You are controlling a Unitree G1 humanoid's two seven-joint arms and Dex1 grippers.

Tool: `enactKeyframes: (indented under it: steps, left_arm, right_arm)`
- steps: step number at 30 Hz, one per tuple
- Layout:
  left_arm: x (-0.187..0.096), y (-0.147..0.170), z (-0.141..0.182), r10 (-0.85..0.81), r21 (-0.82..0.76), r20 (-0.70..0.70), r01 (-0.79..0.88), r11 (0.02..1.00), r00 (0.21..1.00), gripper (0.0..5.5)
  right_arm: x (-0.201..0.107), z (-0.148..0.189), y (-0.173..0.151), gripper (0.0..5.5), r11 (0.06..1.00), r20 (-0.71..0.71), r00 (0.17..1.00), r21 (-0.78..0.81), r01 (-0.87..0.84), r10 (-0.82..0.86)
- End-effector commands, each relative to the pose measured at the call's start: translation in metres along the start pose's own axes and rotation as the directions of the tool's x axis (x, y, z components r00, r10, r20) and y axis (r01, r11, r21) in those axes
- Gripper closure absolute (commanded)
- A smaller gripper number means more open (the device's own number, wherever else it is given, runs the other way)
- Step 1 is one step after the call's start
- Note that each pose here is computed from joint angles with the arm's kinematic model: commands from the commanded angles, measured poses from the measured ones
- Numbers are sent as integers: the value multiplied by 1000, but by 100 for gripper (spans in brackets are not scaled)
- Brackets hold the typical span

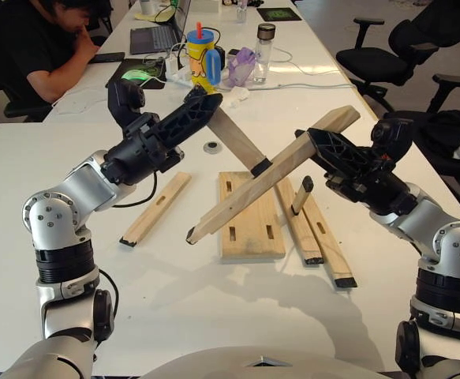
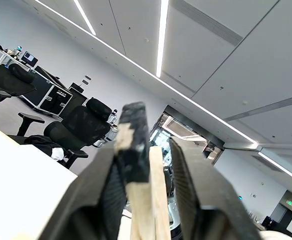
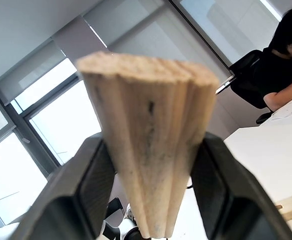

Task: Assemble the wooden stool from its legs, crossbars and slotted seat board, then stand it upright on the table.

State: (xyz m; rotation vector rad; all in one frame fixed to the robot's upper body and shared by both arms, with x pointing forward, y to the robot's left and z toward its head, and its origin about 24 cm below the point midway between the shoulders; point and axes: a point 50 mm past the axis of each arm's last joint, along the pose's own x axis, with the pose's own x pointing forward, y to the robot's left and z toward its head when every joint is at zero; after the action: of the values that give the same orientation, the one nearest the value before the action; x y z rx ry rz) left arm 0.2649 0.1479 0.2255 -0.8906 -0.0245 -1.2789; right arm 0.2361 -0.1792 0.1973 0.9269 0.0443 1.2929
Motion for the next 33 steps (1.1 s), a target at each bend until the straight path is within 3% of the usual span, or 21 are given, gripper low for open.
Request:
enactKeyframes:
  steps: [1,4,6,9,11,15,18,23,28,33]
  left_arm:
    - [-14,5,40,115,97,130,-128,987,985,331]
    - [-37,10,69,209,181,216,-250,951,954,298]
    - [-46,15,65,286,254,169,-322,912,943,298]
    - [-49,29,25,410,440,-64,-343,830,910,298]
    - [-52,37,-19,444,562,-274,-233,794,853,298]
    - [-53,36,-92,354,566,-546,23,824,759,298]
    - [-52,42,-127,330,575,-680,196,794,654,298]
    - [-39,55,-154,344,598,-753,366,713,561,298]
    - [-21,67,-171,396,672,-718,421,610,572,298]
    - [-13,71,-187,388,671,-714,413,616,583,298]
  right_arm:
    - [-15,-3,1,344,998,-77,995,-8,57,-58]
    - [-36,-5,3,344,993,-154,981,-8,114,-114]
    - [-47,0,8,344,991,-179,975,-23,133,-135]
    - [-69,29,19,344,976,-131,971,-113,186,-200]
    - [-77,52,25,344,969,-53,978,-157,190,-200]
    - [-74,66,28,344,977,31,991,-165,133,-130]
    - [-77,65,24,344,971,11,984,-158,180,-180]
    - [-81,63,10,344,901,-8,952,-323,289,-308]
    - [-88,59,13,344,958,-19,980,-216,187,-196]
    - [-89,61,15,344,967,1,987,-202,158,-161]
